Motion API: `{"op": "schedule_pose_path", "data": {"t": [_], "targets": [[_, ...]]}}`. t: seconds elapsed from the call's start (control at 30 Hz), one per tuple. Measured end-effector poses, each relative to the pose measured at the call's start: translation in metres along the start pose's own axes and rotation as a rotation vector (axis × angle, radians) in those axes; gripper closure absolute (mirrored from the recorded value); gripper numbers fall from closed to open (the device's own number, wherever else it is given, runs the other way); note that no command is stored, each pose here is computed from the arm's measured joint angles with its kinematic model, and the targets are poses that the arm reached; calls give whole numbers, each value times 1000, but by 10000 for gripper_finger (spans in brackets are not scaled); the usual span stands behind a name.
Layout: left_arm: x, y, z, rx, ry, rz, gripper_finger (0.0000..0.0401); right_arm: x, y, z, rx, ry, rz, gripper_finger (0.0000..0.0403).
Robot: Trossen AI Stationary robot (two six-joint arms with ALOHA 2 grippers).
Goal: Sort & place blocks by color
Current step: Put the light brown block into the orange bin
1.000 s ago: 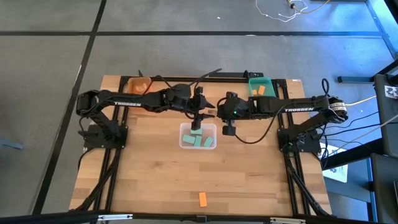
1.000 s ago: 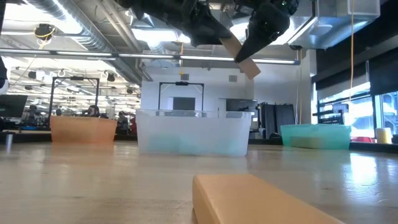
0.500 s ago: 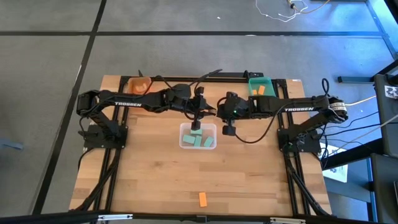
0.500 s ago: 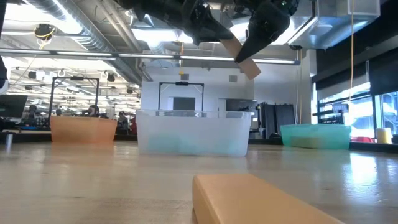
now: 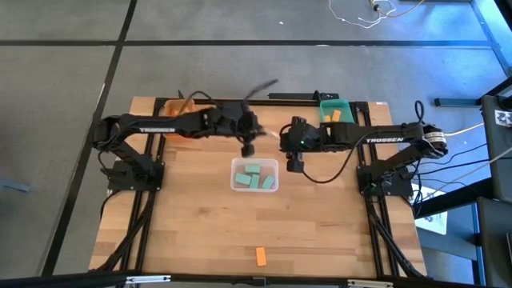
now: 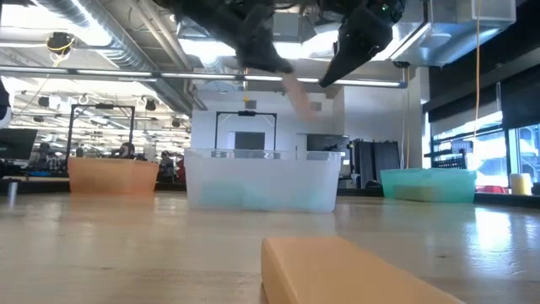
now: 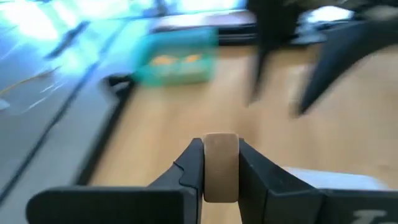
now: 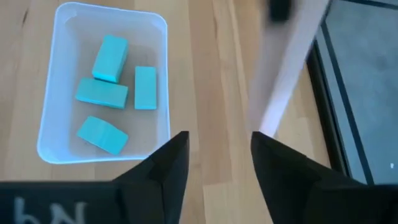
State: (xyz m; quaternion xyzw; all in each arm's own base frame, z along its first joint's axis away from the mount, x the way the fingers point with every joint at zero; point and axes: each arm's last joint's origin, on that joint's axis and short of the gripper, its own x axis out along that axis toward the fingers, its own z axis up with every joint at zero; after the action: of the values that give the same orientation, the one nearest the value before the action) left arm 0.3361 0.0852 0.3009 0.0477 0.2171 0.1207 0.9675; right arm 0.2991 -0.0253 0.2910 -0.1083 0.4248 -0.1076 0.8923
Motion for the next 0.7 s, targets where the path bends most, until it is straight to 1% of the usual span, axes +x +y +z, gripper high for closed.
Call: {"op": "schedule_pose_path", "data": {"t": [0.07, 0.13, 0.23, 0.33, 0.4, 0.47, 0.53, 0.63, 0.7], "targets": [[-10, 11, 2, -13, 17, 95, 352, -1, -4, -1, 10, 1, -5, 222], [-25, 25, 0, -37, 79, 197, 352, -4, -9, -3, 22, 7, -14, 220], [-49, 43, 1, -72, 120, 377, 352, -9, -17, -4, 56, -2, -32, 218], [-74, 59, -6, -80, 233, 544, 352, -17, -26, -5, 80, -23, -51, 218], [-89, 68, -15, -115, 322, 649, 352, -21, -30, -5, 92, -36, -62, 218], [-101, 77, -25, -176, 415, 739, 352, -24, -35, -6, 103, -44, -73, 220], [-111, 84, -36, -262, 494, 804, 352, -26, -37, -7, 110, -49, -80, 220], [-120, 94, -51, -399, 583, 857, 352, -26, -41, -7, 117, -51, -86, 220], [-123, 100, -60, -444, 662, 886, 352, -27, -42, -7, 112, -59, -90, 220]]}}
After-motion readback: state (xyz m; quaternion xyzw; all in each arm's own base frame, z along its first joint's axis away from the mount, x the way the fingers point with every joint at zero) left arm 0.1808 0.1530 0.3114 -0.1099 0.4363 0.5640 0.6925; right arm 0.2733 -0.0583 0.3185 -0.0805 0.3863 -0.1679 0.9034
